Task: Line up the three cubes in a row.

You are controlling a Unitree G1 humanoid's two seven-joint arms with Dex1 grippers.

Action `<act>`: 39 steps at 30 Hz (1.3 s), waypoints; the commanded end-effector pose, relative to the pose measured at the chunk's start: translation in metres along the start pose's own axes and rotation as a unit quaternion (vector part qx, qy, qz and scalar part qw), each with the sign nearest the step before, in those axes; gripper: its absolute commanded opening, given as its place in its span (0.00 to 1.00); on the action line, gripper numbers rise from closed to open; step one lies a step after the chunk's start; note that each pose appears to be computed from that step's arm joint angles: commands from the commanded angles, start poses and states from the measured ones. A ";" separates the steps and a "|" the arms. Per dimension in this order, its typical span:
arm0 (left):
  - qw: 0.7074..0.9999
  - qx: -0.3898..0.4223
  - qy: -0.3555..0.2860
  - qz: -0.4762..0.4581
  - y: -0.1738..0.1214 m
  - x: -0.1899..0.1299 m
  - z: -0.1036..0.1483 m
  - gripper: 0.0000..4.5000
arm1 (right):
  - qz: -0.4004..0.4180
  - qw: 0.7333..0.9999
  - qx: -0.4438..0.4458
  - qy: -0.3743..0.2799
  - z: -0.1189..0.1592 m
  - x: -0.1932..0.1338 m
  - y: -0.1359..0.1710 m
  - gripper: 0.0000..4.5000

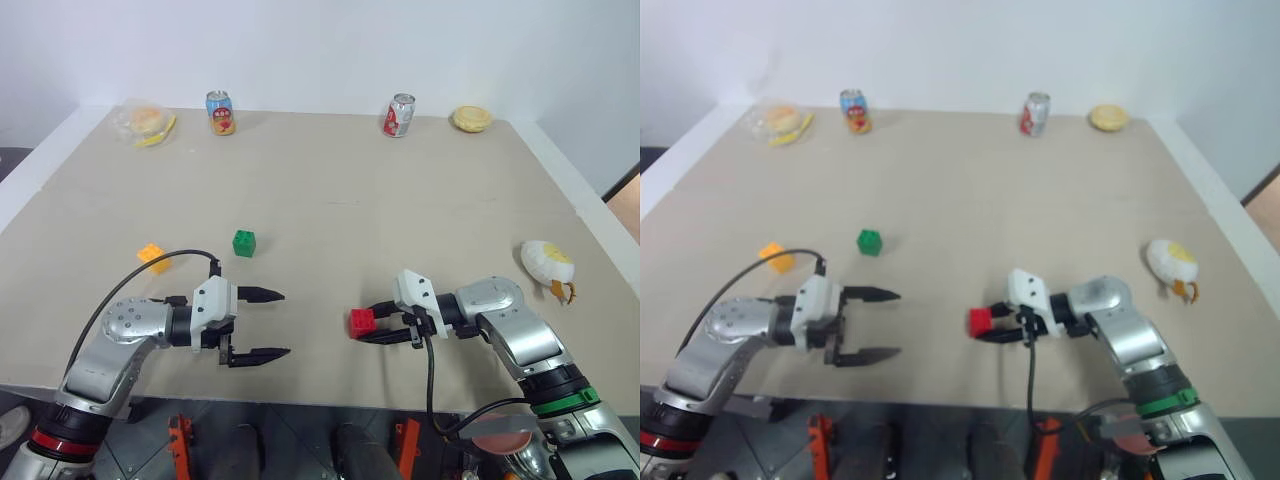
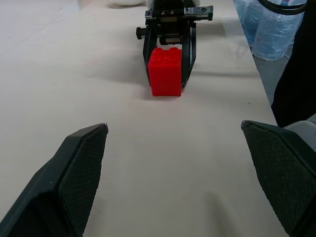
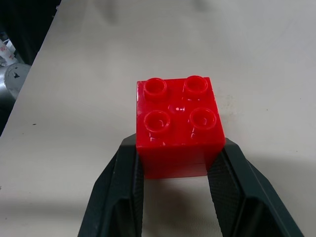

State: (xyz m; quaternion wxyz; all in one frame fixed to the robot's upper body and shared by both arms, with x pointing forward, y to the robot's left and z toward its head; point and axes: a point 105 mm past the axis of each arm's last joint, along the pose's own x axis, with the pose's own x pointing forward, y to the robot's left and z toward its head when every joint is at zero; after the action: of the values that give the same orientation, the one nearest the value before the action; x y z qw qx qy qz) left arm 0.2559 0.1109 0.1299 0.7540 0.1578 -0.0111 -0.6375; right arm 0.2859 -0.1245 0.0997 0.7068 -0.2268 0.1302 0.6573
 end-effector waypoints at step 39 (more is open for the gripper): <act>0.810 -0.135 0.020 0.570 0.124 -0.001 -0.046 1.00 | -0.121 0.971 -0.040 -0.204 0.122 -0.019 -0.065 0.99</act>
State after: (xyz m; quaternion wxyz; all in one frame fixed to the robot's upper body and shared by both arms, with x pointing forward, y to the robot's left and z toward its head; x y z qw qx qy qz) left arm 0.3805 0.1404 0.1061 0.9958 0.0244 0.0178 -0.0867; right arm 0.3359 -0.0853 0.2111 0.7863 -0.1201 -0.0450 0.6043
